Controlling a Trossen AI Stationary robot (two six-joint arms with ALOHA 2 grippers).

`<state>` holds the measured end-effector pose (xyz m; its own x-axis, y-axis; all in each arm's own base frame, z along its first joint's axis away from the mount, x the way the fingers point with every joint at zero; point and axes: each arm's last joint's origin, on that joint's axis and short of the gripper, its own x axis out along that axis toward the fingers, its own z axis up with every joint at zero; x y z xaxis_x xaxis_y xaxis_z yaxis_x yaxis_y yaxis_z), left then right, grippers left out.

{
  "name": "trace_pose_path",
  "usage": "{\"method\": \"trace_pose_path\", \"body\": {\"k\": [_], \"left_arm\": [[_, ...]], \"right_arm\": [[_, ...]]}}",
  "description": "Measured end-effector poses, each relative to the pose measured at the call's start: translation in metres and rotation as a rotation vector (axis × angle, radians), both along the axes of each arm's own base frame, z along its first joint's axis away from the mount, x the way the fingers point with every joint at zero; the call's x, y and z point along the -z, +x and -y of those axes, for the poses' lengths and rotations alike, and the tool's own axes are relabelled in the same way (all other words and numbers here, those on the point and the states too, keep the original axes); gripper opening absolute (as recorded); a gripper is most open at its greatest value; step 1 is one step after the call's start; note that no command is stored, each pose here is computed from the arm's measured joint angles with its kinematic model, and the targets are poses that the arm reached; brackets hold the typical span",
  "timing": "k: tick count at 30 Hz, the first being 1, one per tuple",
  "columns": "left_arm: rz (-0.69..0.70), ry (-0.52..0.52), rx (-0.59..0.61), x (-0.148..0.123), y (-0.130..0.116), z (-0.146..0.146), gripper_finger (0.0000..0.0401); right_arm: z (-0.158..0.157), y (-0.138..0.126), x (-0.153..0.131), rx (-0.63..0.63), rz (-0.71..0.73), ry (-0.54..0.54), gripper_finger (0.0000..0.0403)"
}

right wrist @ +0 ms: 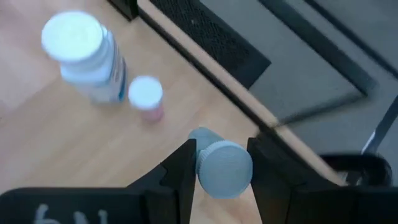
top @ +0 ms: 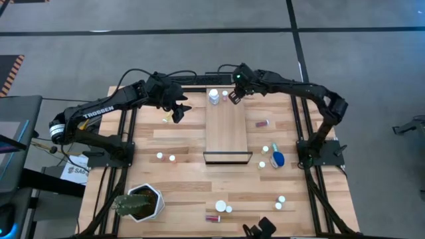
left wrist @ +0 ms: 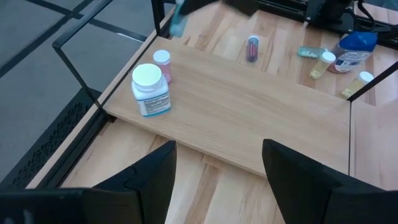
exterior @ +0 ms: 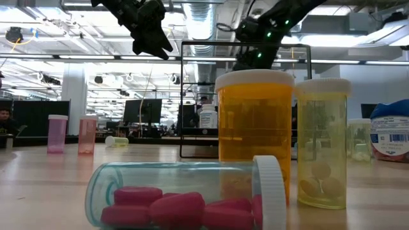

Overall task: Pick and place medicine bottles onto shelf by color
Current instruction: Put the blue pill bottle on the shelf

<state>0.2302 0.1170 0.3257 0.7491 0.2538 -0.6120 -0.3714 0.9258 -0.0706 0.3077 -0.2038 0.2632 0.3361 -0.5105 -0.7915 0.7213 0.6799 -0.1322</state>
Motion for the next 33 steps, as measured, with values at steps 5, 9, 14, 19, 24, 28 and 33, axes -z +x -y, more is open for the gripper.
{"method": "trace_pose_path", "body": {"k": [5,9,14,19,24,28,33], "left_arm": [[0.000,-0.003,-0.001,0.000,0.000,0.000,0.0224],[-0.004,-0.003,-0.004,0.000,0.000,0.000,0.0224],[-0.007,-0.002,-0.005,0.001,0.000,0.000,0.0224],[-0.017,-0.007,-0.005,0.001,-0.001,0.000,0.0224],[-0.028,-0.009,-0.002,0.002,-0.002,0.001,0.0224],[-0.032,-0.011,-0.002,0.003,-0.002,0.001,0.0224],[-0.032,-0.011,-0.002,0.003,-0.002,0.001,0.0224]], "right_arm": [[0.008,0.011,0.021,-0.026,-0.118,0.071,0.0150],[0.016,0.022,0.027,-0.027,-0.165,0.099,0.0150],[0.025,0.037,0.030,-0.055,-0.185,0.097,0.0150],[0.032,0.047,0.035,-0.075,-0.195,0.097,0.0150],[0.035,0.052,0.039,-0.096,-0.209,0.092,0.0150],[0.035,0.052,0.038,-0.114,-0.217,0.088,0.0151],[0.035,0.052,0.039,-0.119,-0.220,0.086,0.0166]]}}
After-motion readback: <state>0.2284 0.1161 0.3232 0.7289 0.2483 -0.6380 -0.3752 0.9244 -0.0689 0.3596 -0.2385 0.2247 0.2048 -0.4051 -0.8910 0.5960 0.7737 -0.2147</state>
